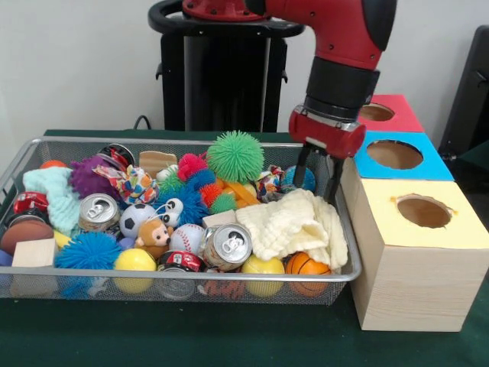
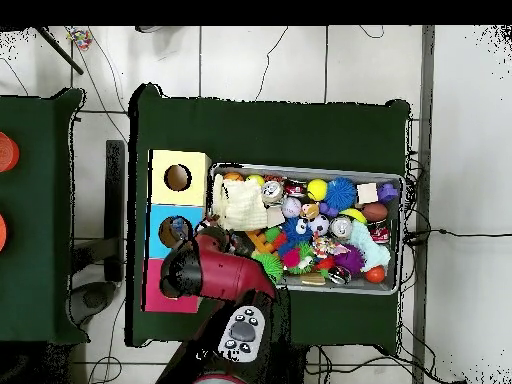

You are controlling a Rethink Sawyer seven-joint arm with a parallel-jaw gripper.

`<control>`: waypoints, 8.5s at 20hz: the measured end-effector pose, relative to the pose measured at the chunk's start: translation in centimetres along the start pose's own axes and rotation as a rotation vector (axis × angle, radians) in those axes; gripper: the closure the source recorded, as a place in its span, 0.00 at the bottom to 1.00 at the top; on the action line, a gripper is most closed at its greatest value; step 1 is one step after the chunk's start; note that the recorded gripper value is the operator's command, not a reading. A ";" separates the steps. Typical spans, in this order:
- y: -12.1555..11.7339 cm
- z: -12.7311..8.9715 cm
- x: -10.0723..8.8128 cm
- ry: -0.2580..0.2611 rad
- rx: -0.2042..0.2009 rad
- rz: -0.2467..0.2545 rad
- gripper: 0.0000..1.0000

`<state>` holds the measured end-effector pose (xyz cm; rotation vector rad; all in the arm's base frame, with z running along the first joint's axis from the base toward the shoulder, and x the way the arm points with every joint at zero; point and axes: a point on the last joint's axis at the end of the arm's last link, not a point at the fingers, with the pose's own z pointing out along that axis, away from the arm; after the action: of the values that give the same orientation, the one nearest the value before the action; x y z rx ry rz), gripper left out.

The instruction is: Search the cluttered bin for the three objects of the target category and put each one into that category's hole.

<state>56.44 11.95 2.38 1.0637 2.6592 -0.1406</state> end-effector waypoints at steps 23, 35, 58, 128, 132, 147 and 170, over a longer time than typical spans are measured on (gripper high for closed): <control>-8.6 4.2 -5.9 0.000 -0.004 0.096 0.00; -6.4 2.1 -2.5 -0.003 -0.013 0.015 0.00; -6.9 2.2 -4.4 -0.003 -0.012 0.047 1.00; 0.0 4.2 -9.3 0.036 -0.023 0.032 1.00; 0.4 1.0 -11.8 0.049 -0.034 0.059 1.00; -6.7 -6.6 -24.5 0.052 -0.135 0.257 1.00; -16.8 -0.7 -20.3 0.041 -0.018 0.010 0.00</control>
<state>58.85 -13.53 8.71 1.0854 2.6863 -0.0934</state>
